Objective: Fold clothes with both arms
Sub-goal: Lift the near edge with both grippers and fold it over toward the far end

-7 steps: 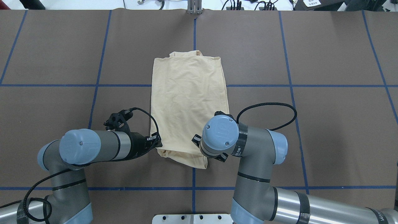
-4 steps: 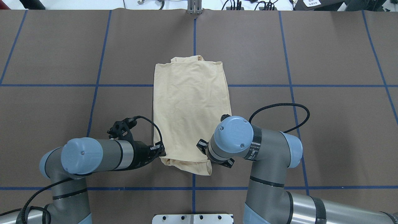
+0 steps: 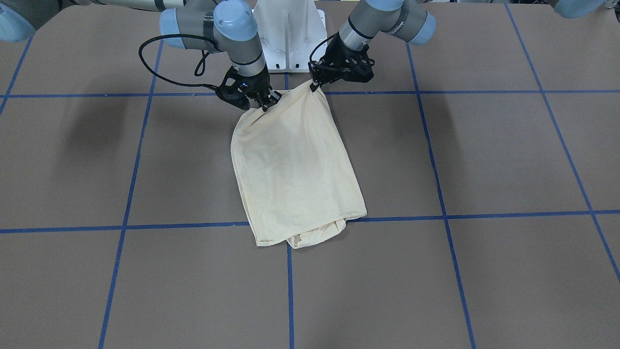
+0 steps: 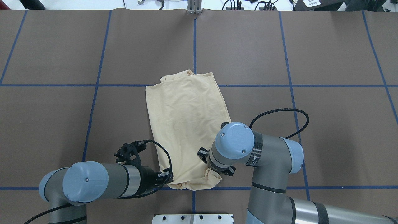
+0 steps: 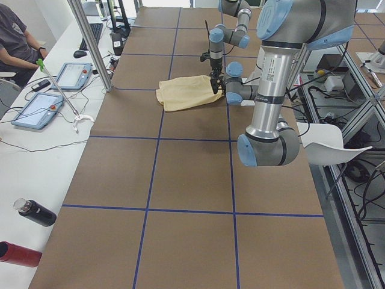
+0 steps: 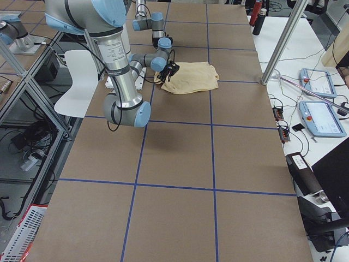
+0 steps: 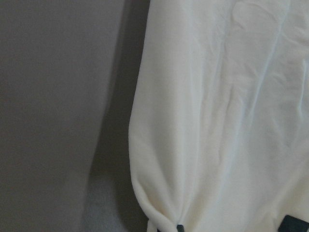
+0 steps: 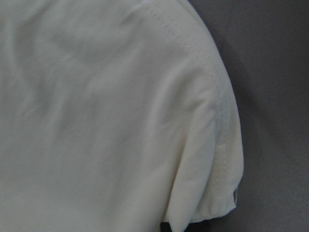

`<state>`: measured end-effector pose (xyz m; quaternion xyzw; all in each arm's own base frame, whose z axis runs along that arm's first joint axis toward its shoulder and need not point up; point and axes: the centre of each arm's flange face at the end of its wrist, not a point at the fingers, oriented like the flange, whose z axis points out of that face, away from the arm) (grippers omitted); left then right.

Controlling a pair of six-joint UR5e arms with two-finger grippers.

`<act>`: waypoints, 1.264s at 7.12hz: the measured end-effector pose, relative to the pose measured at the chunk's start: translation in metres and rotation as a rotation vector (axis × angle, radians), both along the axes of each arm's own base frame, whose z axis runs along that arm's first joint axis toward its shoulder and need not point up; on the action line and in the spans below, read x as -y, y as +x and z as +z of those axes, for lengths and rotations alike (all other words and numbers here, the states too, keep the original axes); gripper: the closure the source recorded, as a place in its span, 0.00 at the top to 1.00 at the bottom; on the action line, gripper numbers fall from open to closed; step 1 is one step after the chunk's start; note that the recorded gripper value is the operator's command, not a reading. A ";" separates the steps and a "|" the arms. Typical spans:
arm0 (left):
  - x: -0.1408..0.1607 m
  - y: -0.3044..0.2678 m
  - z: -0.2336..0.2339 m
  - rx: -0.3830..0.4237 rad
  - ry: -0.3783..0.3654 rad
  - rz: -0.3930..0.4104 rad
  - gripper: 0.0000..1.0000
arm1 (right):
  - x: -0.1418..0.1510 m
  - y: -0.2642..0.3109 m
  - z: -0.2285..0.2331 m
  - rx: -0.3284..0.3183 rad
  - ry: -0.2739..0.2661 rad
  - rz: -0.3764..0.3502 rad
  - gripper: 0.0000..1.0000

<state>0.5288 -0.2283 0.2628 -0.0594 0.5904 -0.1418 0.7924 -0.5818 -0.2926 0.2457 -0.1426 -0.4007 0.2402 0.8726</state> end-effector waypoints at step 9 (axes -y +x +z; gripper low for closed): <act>0.079 -0.054 -0.024 -0.016 0.028 -0.076 0.00 | 0.115 0.074 -0.047 0.084 0.179 0.044 0.00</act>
